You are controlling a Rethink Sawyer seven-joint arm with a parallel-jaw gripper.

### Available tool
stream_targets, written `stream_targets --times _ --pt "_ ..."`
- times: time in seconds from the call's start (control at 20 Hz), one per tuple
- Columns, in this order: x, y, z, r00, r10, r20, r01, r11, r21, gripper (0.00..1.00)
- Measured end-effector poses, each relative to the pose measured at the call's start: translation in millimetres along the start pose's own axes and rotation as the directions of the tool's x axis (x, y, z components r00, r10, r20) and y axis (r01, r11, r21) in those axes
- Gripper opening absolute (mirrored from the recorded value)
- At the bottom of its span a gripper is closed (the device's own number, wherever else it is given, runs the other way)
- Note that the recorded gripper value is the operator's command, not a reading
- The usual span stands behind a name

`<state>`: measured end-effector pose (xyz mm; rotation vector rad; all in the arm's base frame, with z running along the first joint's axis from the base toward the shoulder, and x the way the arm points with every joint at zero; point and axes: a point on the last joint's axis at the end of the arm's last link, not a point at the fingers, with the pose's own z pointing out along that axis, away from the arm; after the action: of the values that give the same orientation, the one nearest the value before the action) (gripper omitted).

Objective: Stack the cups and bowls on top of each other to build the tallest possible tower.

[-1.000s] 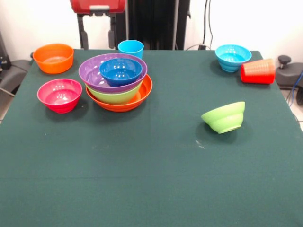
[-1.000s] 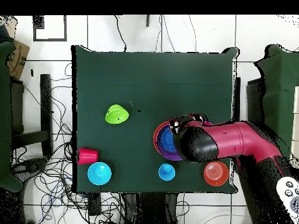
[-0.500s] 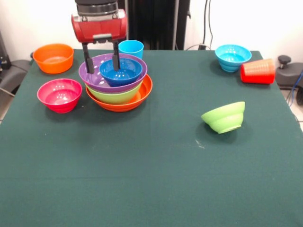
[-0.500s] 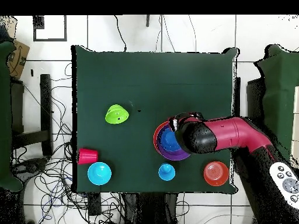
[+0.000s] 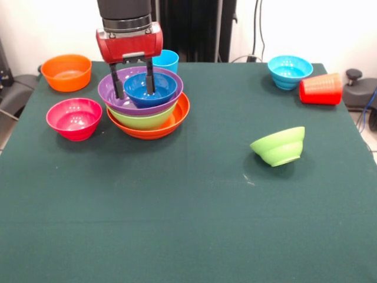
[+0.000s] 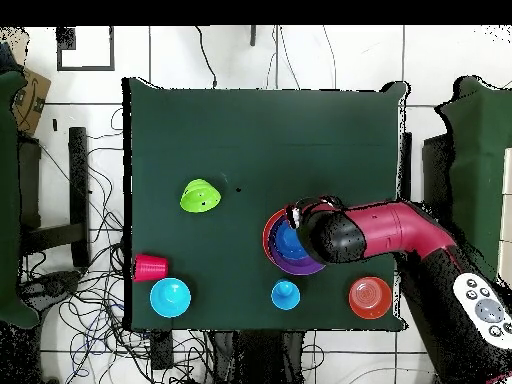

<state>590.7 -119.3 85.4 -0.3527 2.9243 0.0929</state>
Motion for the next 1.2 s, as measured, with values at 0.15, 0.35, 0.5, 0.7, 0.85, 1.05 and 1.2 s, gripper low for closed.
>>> stream_targets --times 0.15,0.35,0.5,0.7,0.85,1.05,1.2 --pt "0.5 -0.8 0.2 1.0000 0.001 0.000 -0.001 1.0000 0.000 1.00" --pt "1.8 -5.7 -0.9 1.0000 0.008 0.006 -0.008 1.0000 0.003 1.00" --pt "2.0 -8.9 -1.9 0.9998 0.013 0.012 -0.013 0.9999 0.005 1.00" --pt "0.8 -15.3 -3.2 0.9989 0.022 0.041 -0.022 0.9997 0.010 1.00" --pt "-1.7 -16.3 -3.6 0.9978 0.022 0.063 -0.023 0.9997 0.012 1.00" --pt "-5.5 -17.3 -4.1 0.9953 0.022 0.094 -0.023 0.9996 0.015 1.00" --pt "-6.8 -17.8 -4.8 0.9944 0.020 0.104 -0.022 0.9996 0.017 1.00"
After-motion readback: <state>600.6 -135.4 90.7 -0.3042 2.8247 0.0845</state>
